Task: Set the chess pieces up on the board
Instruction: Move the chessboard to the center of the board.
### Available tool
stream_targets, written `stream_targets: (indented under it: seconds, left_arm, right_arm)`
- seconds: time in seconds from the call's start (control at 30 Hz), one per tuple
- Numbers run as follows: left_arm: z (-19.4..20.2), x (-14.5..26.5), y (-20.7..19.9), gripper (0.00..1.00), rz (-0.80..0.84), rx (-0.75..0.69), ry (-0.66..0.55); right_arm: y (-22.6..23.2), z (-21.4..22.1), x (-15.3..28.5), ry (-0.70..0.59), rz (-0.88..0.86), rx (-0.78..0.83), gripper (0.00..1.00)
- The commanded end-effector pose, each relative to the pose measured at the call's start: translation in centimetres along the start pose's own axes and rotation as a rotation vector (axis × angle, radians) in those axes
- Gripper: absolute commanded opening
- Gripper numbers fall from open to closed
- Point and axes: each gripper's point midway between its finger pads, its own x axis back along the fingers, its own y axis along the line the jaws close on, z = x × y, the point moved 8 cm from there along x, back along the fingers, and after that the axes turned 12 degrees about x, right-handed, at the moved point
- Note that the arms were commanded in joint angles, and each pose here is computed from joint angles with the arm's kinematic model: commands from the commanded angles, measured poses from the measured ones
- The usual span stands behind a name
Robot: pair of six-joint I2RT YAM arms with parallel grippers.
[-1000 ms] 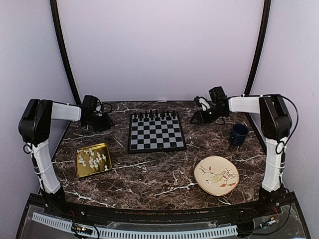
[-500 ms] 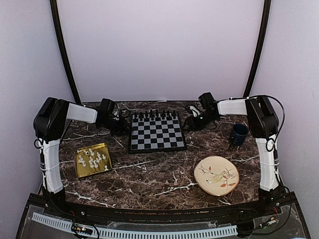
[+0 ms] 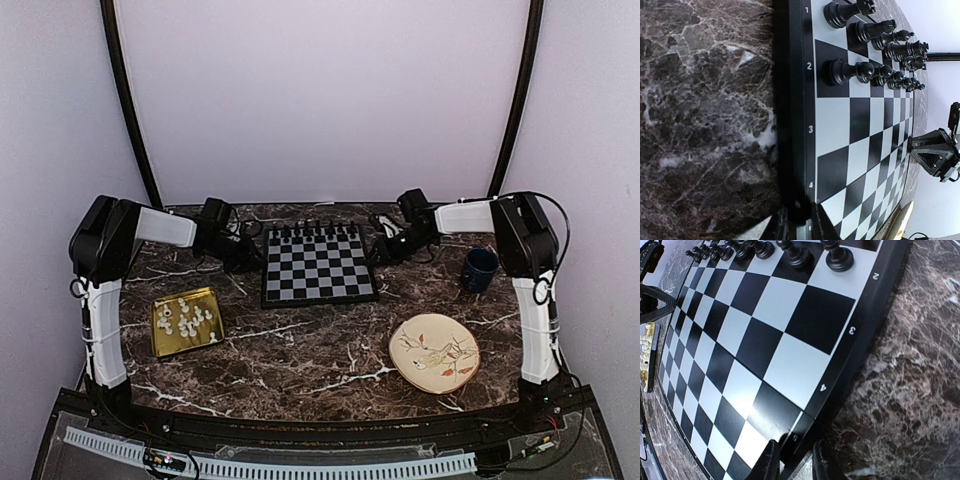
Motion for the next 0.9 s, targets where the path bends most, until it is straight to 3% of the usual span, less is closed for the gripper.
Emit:
stream_targets:
  seconds: [0.0,0.47,0.87]
  left_arm:
    - [3.5,-1.0,-1.1,0.15,-0.01,-0.037,0.127]
    - [10.8,1.4,-1.1,0.11,-0.04,-0.1,0.211]
    - [13.2,3.7,0.2,0.1,-0.095,-0.148,0.205]
  right_arm:
    - [2.2,3.3,-1.0,0.123,-0.063,0.004,0.21]
    - [6.5,8.4,0.5,0.273,-0.143,0.052,0.13]
    - [11.8,11.3,0.2,0.39,-0.187,0.176,0.13]
